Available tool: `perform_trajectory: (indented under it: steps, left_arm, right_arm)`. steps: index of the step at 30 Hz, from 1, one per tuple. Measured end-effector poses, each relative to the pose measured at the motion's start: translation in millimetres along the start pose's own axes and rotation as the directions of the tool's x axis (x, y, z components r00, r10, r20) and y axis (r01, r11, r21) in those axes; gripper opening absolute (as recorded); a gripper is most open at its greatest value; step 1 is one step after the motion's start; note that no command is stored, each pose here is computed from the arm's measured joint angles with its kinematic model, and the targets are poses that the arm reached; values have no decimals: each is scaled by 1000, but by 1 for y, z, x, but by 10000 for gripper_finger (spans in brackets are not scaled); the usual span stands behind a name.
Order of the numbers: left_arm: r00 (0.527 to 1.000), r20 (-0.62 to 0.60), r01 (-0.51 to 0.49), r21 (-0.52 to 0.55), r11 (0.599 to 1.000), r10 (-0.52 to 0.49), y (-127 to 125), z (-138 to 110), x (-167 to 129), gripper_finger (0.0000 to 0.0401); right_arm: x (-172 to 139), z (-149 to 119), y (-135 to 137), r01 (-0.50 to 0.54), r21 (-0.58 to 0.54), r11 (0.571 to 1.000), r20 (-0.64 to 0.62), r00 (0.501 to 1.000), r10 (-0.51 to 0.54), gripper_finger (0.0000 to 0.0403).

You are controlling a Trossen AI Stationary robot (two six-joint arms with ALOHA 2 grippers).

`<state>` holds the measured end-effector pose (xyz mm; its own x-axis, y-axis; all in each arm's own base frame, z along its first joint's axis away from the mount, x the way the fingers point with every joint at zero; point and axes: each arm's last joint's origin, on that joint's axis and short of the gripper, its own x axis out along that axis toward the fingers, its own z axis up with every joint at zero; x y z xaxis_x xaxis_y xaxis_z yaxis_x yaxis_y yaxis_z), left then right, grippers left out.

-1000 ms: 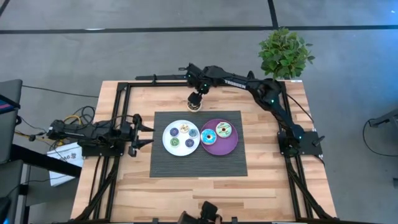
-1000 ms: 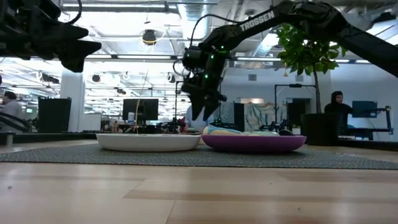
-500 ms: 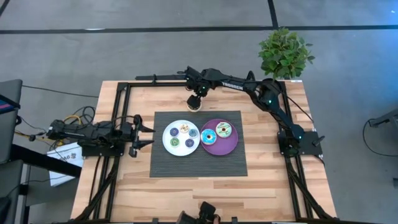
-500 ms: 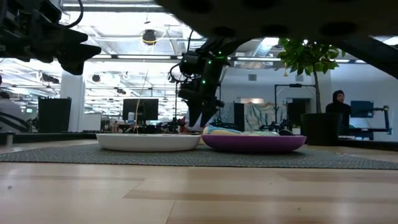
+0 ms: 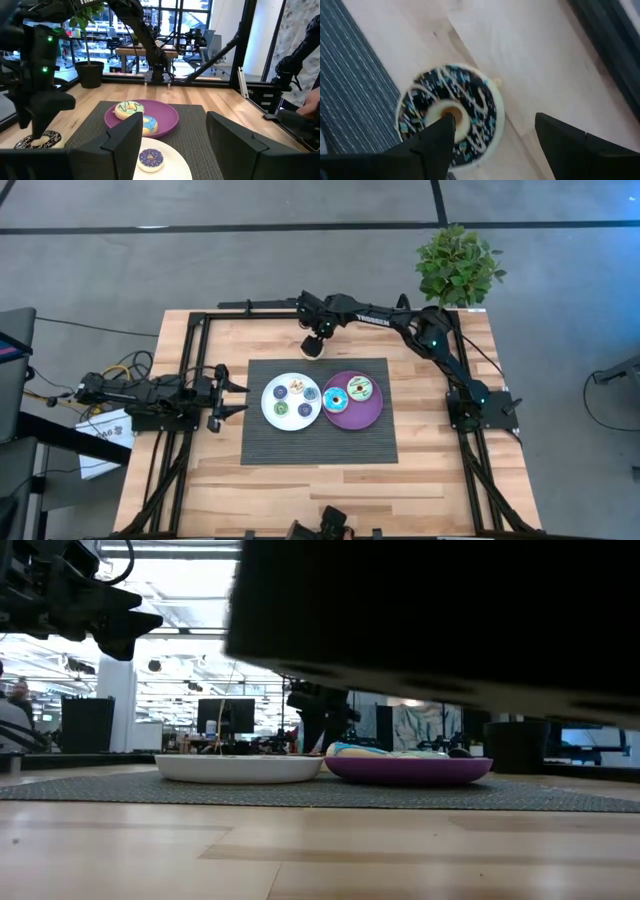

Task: Pick & Place donuts
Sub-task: Put the large black donut on the violet plate

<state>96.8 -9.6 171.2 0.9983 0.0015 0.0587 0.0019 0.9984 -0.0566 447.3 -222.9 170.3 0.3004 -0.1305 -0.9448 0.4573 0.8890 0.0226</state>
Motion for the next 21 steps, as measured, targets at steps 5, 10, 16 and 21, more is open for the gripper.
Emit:
perform_trajectory:
  steps: [5,10,16,21]
  left_arm:
    - [1000,0,0,0,1000,0,0,0,0,212]
    - [1000,-1,0,0,1000,0,0,0,0,212]
    - [1000,-1,0,0,1000,0,0,0,0,212]
    - [1000,-1,0,0,1000,0,0,0,0,212]
  right_arm:
    - [0,0,3,-4,-5,1000,-3,1000,4,265]
    - [0,-2,3,-5,-4,1000,-18,1000,5,265]
    - [0,-4,4,-9,7,1000,-38,999,10,265]
    - [0,-4,4,-11,0,1000,-38,999,11,256]
